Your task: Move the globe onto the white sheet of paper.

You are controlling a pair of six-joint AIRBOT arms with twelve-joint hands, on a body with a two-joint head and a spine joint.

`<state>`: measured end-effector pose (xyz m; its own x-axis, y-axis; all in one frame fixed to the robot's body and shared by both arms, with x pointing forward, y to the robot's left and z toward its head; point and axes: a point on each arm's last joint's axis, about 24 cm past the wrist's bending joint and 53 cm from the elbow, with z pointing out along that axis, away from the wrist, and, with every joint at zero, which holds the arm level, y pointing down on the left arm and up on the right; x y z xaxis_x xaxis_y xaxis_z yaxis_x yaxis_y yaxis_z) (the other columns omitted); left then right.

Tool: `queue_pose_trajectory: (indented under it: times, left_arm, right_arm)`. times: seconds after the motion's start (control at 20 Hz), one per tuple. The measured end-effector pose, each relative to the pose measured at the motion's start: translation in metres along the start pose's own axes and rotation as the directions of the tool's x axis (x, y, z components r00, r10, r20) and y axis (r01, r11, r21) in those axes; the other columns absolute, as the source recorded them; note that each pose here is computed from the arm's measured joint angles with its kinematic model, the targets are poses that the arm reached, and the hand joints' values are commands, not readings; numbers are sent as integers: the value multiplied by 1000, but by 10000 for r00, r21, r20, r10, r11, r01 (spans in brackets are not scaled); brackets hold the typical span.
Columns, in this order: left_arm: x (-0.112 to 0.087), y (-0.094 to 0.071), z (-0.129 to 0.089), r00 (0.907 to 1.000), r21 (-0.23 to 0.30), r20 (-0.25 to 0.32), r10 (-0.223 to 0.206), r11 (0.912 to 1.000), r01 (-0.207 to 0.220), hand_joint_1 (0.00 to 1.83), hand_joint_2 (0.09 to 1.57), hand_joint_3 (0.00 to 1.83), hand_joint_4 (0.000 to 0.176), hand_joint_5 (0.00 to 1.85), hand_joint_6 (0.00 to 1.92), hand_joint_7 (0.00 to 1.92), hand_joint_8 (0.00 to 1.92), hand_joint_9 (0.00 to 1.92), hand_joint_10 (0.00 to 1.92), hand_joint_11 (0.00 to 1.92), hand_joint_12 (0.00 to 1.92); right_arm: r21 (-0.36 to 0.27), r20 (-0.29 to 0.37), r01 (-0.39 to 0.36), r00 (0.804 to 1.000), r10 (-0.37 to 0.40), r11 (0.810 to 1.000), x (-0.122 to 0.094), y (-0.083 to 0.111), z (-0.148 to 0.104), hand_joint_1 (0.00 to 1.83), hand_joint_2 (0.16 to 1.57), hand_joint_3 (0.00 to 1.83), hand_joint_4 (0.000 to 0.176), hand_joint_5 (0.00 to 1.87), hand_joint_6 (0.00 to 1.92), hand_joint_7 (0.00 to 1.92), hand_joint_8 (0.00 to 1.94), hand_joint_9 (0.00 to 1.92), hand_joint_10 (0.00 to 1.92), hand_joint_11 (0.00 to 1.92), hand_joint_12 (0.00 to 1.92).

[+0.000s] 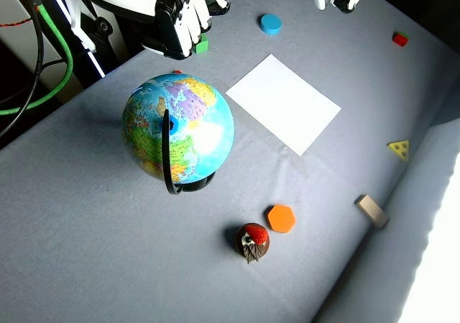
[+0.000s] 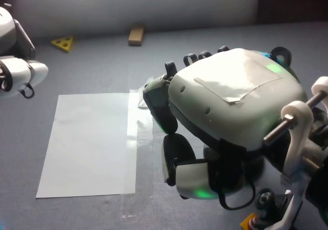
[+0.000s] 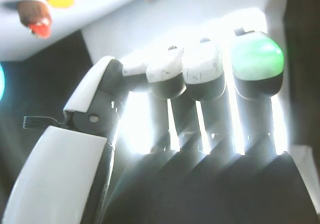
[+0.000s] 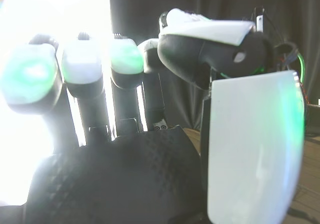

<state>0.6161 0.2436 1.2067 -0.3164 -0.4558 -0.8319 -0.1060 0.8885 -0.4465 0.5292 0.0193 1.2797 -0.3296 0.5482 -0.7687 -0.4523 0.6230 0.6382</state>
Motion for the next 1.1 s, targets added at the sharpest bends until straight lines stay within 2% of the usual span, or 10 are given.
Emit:
queue_pose_trajectory:
  times: [0.1,0.15,0.25,0.45,0.6,0.7,0.85,0.95,1.0,1.1]
  left_arm:
    - [6,4,-3,9996,-132,-200,187,9997,-190,0,1147,159,0,74,66,42,57,33,60,0,19]
    - [9,8,-3,9993,-298,-295,217,9993,-226,0,1195,60,0,88,26,58,15,46,23,0,3]
    - [13,12,-4,9990,-443,-401,221,9987,-239,0,1198,29,0,92,15,61,5,51,14,0,0]
    - [18,15,-5,9950,-318,-467,881,9955,-897,0,1208,24,0,96,11,61,2,51,10,0,0]
    - [30,19,-7,9950,-306,-630,780,9963,-800,0,1214,20,0,114,15,79,7,65,13,11,5]
    - [36,22,-10,9971,-220,-598,477,9986,-491,0,1214,16,0,115,13,80,6,71,13,18,9]
    - [49,33,-9,9963,2,-723,461,9989,-462,0,1216,14,0,112,9,81,5,73,12,19,10]
    - [65,39,-11,9926,217,-1062,586,9982,-566,0,1220,14,0,113,8,81,5,74,11,19,11]
    - [74,41,-13,9898,358,-1257,667,9974,-626,0,1223,15,0,113,8,81,4,74,11,19,12]
    - [94,46,-19,9826,664,-1706,733,9958,-627,0,1227,16,0,114,8,82,4,75,10,19,12]
  right_arm:
    - [32,-16,0,10000,0,10000,0,-1,0,8,1072,225,0,140,166,196,87,86,181,0,283]
    - [55,-56,-26,10000,26,10000,2,-2,0,1,1134,106,0,172,91,218,31,112,113,0,243]
    - [16,-75,-6,10000,7,10000,2,-1,0,0,1161,40,0,152,33,217,3,128,66,0,209]
    - [35,-56,1,10000,-1,10000,2,-1,0,0,1169,22,0,149,18,195,0,112,39,0,232]
    - [-89,77,135,9999,-134,9999,-2,1,-3,0,1170,18,0,150,15,195,0,103,30,0,240]
    - [-577,458,362,9984,-336,9977,-10,5,-9,0,1171,17,0,151,15,195,0,104,29,0,243]
    - [-1398,864,573,9952,-455,9885,-26,4,-26,0,1172,16,0,146,11,192,0,105,27,0,246]
    - [-1511,948,606,9944,-465,9867,-36,-3,-35,0,1173,12,0,143,8,192,0,103,21,0,223]
    - [-1592,829,568,9956,-440,9856,-35,-6,-38,0,1174,11,0,144,8,191,0,104,20,0,218]
    - [-2006,437,1131,9934,-1064,9731,-20,-8,-49,0,1175,8,0,144,5,182,1,98,13,0,190]
